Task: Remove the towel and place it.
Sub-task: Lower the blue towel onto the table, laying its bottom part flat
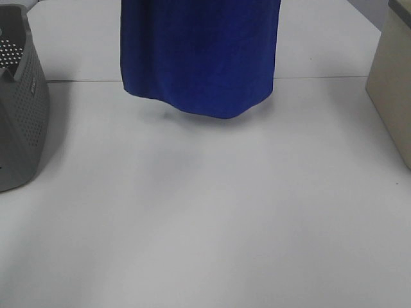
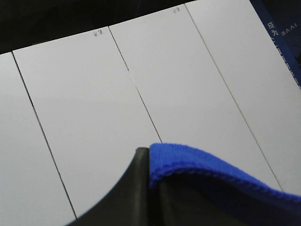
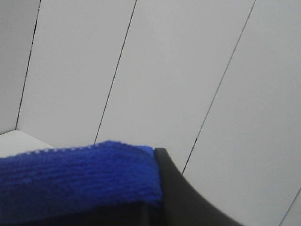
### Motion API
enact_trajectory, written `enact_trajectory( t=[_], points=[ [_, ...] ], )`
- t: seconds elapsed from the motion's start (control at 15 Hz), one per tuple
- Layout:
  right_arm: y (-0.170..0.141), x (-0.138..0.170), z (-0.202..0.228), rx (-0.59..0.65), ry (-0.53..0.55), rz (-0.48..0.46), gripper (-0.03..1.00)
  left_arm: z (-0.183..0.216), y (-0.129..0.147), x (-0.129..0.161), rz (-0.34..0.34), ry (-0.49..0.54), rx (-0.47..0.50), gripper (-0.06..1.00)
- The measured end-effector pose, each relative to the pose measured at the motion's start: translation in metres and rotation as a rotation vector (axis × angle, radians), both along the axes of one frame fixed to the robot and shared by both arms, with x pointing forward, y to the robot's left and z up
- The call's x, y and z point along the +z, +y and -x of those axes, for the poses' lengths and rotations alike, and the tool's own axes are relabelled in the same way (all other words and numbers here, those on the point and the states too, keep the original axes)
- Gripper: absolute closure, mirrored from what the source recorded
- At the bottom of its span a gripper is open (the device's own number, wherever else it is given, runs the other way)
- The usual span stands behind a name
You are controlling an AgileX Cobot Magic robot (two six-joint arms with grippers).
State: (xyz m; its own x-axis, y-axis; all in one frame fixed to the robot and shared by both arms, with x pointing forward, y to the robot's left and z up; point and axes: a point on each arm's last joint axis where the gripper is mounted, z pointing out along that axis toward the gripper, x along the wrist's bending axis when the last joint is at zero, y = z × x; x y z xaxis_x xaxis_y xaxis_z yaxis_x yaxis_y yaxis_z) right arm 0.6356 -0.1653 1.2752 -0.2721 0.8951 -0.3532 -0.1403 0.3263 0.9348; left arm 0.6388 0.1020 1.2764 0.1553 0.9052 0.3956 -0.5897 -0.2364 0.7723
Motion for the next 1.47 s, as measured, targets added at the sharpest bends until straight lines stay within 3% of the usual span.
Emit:
enact_trajectory(
  t=[0.47,0.67,0.93,1.47],
  points=[
    [0.013,-0.020,-0.039,0.003,-0.007,-0.012,0.95,-0.052,0.024,-0.025,0.068,0.032,0.050,0.94],
    [0.017,-0.032,-0.048,0.004,0.011,-0.006,0.95,-0.062,0.020,-0.032,0.030,0.008,0.062,0.94],
    [0.020,-0.041,-0.057,0.006,-0.009,-0.012,0.95,-0.081,0.016,-0.052,-0.101,-0.043,0.108,0.94],
    [0.016,-0.045,-0.063,-0.007,-0.021,-0.003,0.95,-0.093,0.028,-0.062,-0.123,-0.037,0.139,0.94]
  ],
)
